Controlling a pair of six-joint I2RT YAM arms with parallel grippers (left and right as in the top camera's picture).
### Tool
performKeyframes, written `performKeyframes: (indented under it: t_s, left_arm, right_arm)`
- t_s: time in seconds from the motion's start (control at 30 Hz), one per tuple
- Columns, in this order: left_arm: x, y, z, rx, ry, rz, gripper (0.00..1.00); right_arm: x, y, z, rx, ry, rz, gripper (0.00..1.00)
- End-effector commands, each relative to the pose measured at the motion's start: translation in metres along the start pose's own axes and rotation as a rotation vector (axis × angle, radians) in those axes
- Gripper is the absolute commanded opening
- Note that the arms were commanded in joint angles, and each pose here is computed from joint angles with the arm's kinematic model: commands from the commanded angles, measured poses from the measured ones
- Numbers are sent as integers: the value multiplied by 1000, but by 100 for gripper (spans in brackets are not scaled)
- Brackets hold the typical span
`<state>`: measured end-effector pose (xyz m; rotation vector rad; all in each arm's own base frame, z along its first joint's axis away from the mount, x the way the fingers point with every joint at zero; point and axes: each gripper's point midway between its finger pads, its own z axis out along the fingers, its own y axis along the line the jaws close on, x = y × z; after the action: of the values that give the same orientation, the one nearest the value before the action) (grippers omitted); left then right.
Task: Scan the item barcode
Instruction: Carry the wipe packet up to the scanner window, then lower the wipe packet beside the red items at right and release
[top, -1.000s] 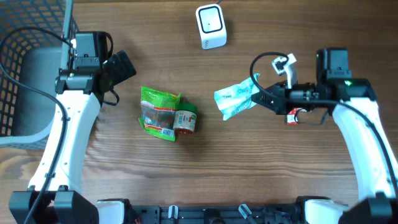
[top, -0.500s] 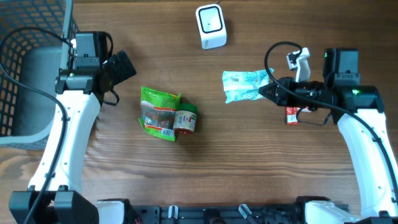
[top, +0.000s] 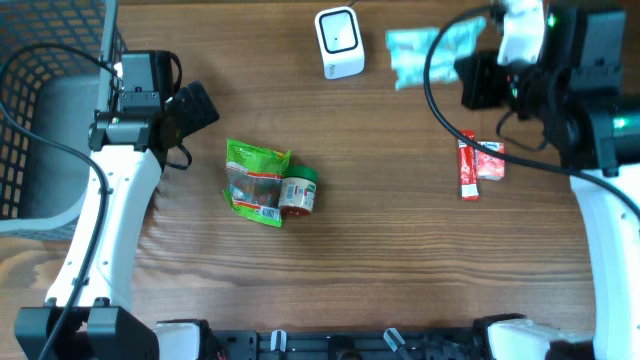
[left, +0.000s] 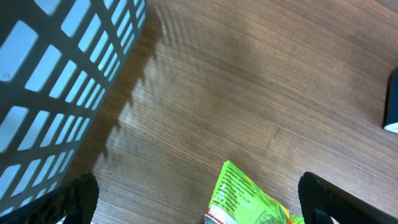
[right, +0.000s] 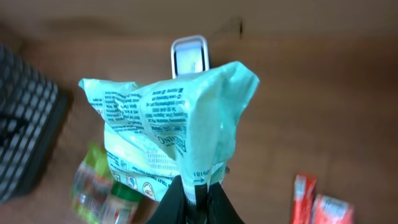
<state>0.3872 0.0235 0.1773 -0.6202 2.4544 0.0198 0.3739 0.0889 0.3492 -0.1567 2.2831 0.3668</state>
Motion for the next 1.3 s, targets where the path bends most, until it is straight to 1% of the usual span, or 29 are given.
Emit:
performKeyframes:
  t_s: [0.0, 0.07, 0.2, 0.27, 0.33, 0.4, 0.5, 0.6, 0.7, 0.77, 0.97, 1.1, 1.2, 1.27]
  left_arm:
    - [-3, 1, -1, -6, -11, -16, 100]
    - [-3, 1, -1, -6, -10, -16, 100]
    - [-3, 1, -1, -6, -11, -16, 100]
    - [-3, 1, -1, -6, -10, -16, 100]
    - [-3, 1, -1, -6, -10, -16, 100]
    - [-3, 1, -1, -6, -10, -16, 100]
    - [-3, 1, -1, -6, -10, -16, 100]
    - [-3, 1, -1, -6, -10, -15, 100]
    - [-3, 1, -1, -6, -10, -16, 100]
    - [-3, 1, -1, -6, -11, -16, 100]
    - [-3, 1, -1, -6, -10, -16, 100]
    - [-3, 1, -1, -6, -11, -15, 100]
    - [-3, 1, -1, -6, -10, -16, 100]
    - [-3, 1, -1, -6, -10, -16, 100]
  right_arm:
    - [-42, 0, 17, 169, -38, -114, 4]
    - [-57, 10, 40, 242, -48, -215, 4]
    - [-59, 23, 100, 388, -36, -383, 4]
    - [-56, 27, 139, 461, -31, -443, 4]
    - [-46, 28, 188, 551, -9, -540, 4]
    - [-39, 29, 222, 609, 1, -624, 5]
    - [-37, 23, 258, 787, -22, -739, 4]
    - [-44, 25, 277, 901, -67, -823, 4]
    - [-48, 36, 289, 936, -96, -912, 4]
    - [-45, 38, 294, 935, -94, -931, 5]
    - [-15, 35, 320, 920, -15, -986, 4]
    - [-6, 41, 326, 896, -12, -989, 4]
    - [10, 44, 329, 869, 59, -1043, 4]
    - [16, 49, 330, 859, 75, -1061, 4]
